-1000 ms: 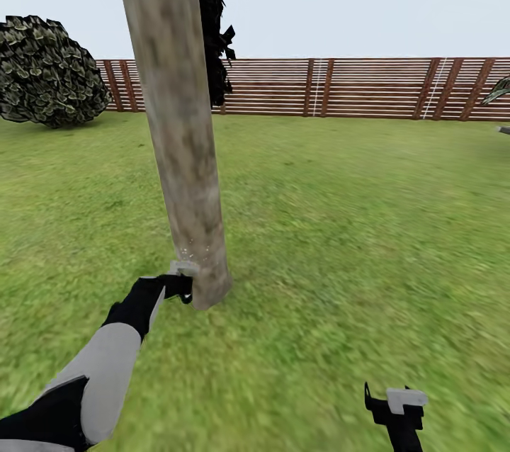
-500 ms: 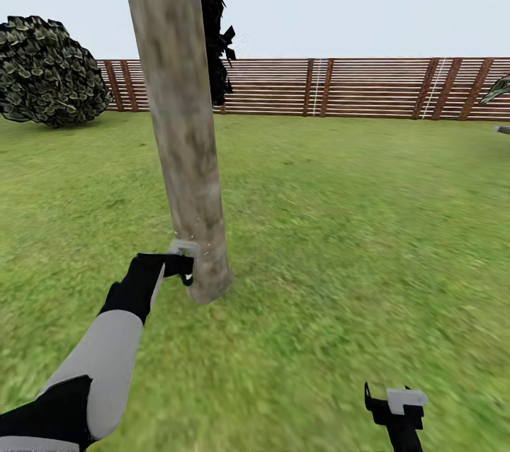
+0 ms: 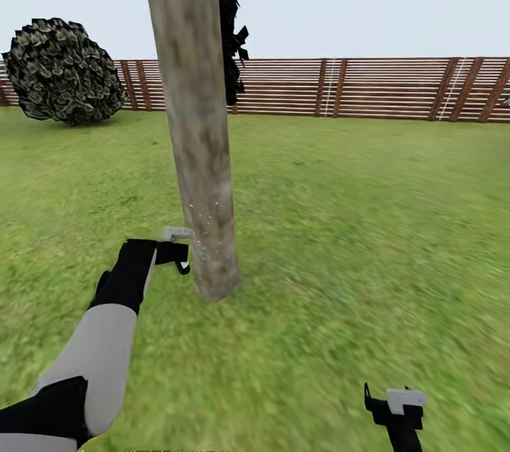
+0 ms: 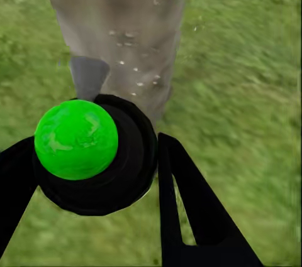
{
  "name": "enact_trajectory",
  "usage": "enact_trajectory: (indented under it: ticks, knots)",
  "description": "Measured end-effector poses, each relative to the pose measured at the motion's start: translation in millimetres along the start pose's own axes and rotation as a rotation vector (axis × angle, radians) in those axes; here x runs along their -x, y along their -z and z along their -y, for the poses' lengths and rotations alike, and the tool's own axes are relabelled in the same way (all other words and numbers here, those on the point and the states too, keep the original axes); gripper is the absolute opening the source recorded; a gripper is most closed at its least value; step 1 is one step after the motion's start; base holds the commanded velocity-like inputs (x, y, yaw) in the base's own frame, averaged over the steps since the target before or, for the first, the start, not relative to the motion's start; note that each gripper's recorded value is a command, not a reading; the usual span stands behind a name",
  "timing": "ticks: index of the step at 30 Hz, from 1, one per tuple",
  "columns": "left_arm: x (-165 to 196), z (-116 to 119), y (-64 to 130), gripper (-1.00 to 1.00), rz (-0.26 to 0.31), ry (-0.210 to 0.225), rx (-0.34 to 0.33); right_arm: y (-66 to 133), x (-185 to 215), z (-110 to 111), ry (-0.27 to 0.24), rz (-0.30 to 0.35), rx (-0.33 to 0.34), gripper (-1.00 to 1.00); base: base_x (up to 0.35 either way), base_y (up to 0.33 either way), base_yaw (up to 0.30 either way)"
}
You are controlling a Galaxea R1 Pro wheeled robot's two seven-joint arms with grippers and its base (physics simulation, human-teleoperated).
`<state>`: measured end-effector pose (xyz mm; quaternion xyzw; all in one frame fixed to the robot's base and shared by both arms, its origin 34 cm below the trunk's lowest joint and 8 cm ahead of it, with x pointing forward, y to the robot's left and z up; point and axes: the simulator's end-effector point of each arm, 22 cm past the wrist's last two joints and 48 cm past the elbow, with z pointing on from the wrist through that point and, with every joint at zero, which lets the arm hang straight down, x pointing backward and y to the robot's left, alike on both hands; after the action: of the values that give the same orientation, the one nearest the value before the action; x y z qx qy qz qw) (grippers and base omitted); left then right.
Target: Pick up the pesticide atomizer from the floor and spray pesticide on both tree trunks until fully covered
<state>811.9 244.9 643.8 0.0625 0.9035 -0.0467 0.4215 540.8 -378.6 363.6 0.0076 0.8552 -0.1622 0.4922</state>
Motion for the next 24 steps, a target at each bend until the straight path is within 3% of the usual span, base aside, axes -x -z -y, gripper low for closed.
enact_trajectory:
  ticks: [3,7,16,17,19,21,24]
  knots:
    - [1.1,3.3,1.3,-1.0,-0.009,-0.015,0.004,0.0,0.0,0.1,0.0,0.0,0.0,1.0,0.0,0.0,0.092]
    - [20.2,-13.7,15.5,-1.0,0.043,-0.022,0.045,-0.1,0.1,0.8,0.001,0.001,-0.001,1.0,0.0,-0.176,0.009]
    - [13.1,-19.9,15.3,-1.0,0.035,-0.023,0.062,-0.2,0.1,1.1,0.001,0.001,-0.002,1.0,0.0,-0.272,0.0]
    - [8.5,-45.1,18.4,-1.0,0.026,-0.029,0.102,-0.2,0.1,0.6,0.001,0.001,-0.002,1.0,0.0,-0.274,0.004]
    - [7.0,-53.6,19.8,-1.0,0.025,-0.018,0.112,-0.1,0.1,0.7,0.001,0.001,-0.002,1.0,0.0,-0.274,0.084]
    - [0.9,-73.4,21.1,-1.0,0.017,0.006,0.172,-0.1,0.2,0.0,0.0,0.0,-0.001,1.0,0.0,-0.274,0.218]
    - [-1.5,-78.6,20.9,-1.0,0.014,0.016,0.193,0.0,0.2,-0.1,0.0,0.0,-0.001,1.0,0.0,-0.274,0.258]
